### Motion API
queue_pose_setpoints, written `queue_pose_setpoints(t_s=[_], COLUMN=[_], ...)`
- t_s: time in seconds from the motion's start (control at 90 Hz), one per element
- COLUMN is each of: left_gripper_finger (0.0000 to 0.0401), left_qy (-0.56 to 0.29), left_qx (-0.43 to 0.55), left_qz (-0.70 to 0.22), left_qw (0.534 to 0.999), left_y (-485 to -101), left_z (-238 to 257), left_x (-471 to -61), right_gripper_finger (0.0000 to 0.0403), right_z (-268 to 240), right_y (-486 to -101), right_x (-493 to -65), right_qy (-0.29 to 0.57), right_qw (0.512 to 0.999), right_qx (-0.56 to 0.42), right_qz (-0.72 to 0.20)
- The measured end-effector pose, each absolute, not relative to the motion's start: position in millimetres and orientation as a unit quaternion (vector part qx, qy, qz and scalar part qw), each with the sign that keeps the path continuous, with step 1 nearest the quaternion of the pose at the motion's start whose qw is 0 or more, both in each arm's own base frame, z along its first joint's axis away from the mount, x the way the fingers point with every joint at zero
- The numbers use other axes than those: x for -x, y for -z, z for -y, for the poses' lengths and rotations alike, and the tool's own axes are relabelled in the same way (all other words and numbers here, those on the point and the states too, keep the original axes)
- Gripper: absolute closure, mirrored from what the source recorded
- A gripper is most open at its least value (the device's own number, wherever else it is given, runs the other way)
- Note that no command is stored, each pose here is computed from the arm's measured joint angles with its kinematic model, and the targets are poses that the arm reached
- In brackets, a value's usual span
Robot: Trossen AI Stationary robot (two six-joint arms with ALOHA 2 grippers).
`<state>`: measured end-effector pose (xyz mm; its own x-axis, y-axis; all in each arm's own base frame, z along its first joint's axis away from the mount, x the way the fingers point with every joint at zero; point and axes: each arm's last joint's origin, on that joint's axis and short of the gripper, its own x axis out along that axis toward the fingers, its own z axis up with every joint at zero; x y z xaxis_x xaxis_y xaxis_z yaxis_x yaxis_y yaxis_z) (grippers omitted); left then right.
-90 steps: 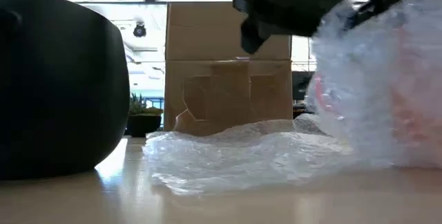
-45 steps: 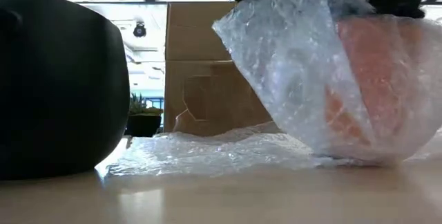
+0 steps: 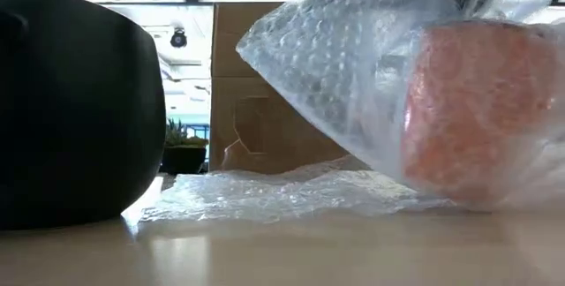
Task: Wrap mug
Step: Wrap the orange mug with the bubble wrap on top
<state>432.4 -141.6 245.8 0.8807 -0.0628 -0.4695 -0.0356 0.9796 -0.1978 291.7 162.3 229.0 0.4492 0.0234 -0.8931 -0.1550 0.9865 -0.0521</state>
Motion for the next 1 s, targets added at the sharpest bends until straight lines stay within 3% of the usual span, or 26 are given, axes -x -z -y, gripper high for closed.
queue_pose_setpoints(t_s=[0.5,1.0], left_gripper_finger=[0.0326,0.0326], left_qy=[-0.028,-0.05], left_qx=[0.09,0.076], left_qz=[-0.336,-0.335], left_qw=[0.937,0.938], left_y=[-214,-213], left_z=[139,138], left_x=[-429,-428], right_gripper_finger=[0.0401,0.0401], right_z=[-159,-148], right_y=[-197,-250], right_x=[-303,-287], right_qy=[-0.049,-0.051], right_qw=[0.836,0.836], right_qx=[0.119,0.116], right_qz=[-0.533,-0.533])
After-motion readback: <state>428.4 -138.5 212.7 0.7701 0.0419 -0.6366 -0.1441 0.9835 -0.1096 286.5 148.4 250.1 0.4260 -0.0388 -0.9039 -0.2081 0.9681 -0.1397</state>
